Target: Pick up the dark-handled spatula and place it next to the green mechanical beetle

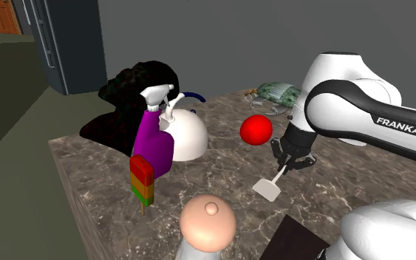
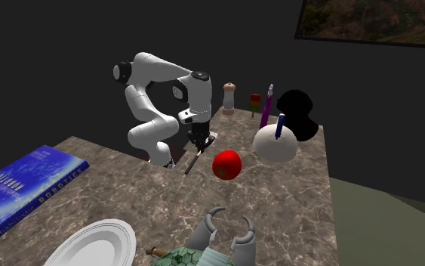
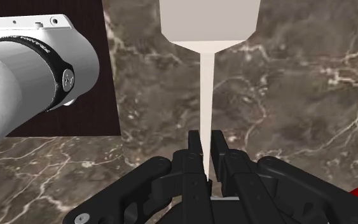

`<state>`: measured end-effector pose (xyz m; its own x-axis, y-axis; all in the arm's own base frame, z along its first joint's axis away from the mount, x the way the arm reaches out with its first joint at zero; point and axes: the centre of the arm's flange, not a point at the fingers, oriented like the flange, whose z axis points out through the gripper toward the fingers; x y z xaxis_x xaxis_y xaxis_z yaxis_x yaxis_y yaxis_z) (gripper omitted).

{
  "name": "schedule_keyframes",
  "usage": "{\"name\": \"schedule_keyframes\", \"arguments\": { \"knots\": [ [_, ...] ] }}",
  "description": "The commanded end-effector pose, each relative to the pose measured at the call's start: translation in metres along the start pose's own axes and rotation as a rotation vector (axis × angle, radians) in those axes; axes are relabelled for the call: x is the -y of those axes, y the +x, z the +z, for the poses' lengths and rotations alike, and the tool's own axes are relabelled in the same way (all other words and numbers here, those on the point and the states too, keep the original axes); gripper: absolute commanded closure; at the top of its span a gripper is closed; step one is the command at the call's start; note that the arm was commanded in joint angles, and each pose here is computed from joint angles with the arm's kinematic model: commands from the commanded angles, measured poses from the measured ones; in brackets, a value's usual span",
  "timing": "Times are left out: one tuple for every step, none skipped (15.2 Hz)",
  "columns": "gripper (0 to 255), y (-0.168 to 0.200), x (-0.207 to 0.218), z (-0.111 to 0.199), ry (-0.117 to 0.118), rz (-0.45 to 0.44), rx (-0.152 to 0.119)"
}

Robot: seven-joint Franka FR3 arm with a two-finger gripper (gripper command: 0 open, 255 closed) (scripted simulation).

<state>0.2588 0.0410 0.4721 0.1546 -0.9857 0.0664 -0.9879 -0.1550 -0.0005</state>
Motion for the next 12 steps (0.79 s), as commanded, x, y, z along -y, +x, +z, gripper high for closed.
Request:
{"name": "schedule_keyframes", "arguments": {
  "knots": [
    [255, 0.0, 0.0, 0.0, 0.0, 0.0, 0.0],
    [255, 0.0, 0.0, -0.005, 0.0, 0.0, 0.0],
    [255, 0.001, 0.0, -0.01, 0.0, 0.0, 0.0],
    [255, 0.001, 0.0, -0.016, 0.0, 0.0, 0.0],
    [255, 0.001, 0.0, -0.021, 0.0, 0.0, 0.0],
    [255, 0.002, 0.0, -0.026, 0.0, 0.0, 0.0],
    [255, 0.002, 0.0, -0.032, 0.0, 0.0, 0.0],
    [255, 0.002, 0.0, -0.037, 0.0, 0.0, 0.0],
    [255, 0.003, 0.0, -0.042, 0.0, 0.0, 0.0],
    [255, 0.003, 0.0, -0.047, 0.0, 0.0, 0.0],
    [255, 0.003, 0.0, -0.053, 0.0, 0.0, 0.0],
    [255, 0.004, 0.0, -0.058, 0.0, 0.0, 0.0]
  ]
}}
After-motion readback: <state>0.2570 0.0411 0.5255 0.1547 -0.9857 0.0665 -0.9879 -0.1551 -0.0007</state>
